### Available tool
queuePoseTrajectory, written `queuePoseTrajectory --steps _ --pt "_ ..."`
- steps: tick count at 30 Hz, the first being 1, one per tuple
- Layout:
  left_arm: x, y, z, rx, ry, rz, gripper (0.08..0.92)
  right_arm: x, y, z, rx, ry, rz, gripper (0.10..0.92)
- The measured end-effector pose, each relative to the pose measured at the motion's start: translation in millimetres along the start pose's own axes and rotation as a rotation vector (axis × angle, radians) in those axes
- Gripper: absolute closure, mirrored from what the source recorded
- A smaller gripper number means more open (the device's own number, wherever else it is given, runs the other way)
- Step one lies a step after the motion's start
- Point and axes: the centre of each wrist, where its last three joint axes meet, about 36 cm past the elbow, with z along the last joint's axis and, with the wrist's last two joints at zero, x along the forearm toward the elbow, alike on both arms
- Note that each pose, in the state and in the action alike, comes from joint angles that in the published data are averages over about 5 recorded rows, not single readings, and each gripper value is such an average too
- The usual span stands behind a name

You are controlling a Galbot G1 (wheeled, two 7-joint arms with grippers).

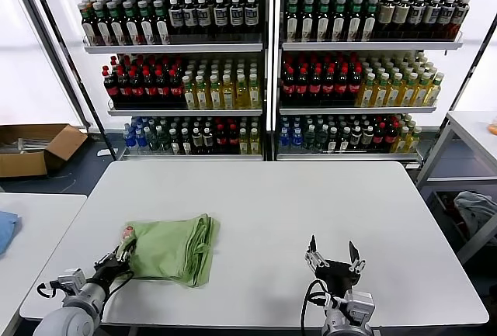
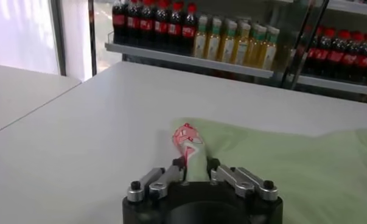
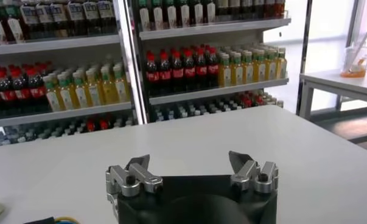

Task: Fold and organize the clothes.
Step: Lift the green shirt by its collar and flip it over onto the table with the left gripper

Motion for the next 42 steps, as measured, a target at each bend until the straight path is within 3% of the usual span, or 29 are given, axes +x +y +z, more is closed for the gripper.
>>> queuePoseTrajectory --steps 5,12,23,28,32,35,42 --pt "0.1 2.6 -0.5 -0.018 -0.012 -0.018 0.871 -1.0 -0.7 -1.2 0.003 -0.004 0.002 0.2" --pt "5.8 24.8 -14.5 -0.049 -0.055 -0.083 0.884 -3.3 -1.2 -1.6 0.007 -0.007 0.001 0.2" --pt "32.1 134.9 -97.7 -0.233 -0.175 -0.3 0.884 -7.9 2.7 0.0 -0.001 -0.002 -0.011 0.2" --pt "42.4 152.8 -123.9 -0.336 -0.19 -0.335 0.884 -7.7 2.5 0.9 0.0 0.001 -0.009 0.2" --pt "43.0 138.7 -123.3 -0.375 -0.19 -0.314 0.884 -7.6 -1.4 3.0 0.007 0.005 0.001 0.2" --pt "40.7 109.4 -114.0 -0.38 -0.187 -0.26 0.882 -8.1 -3.7 5.3 0.01 0.01 0.011 0.2" --pt "40.8 -22.5 -81.9 -0.365 -0.19 -0.024 0.798 -7.2 -3.4 10.3 0.006 0.022 0.028 0.2"
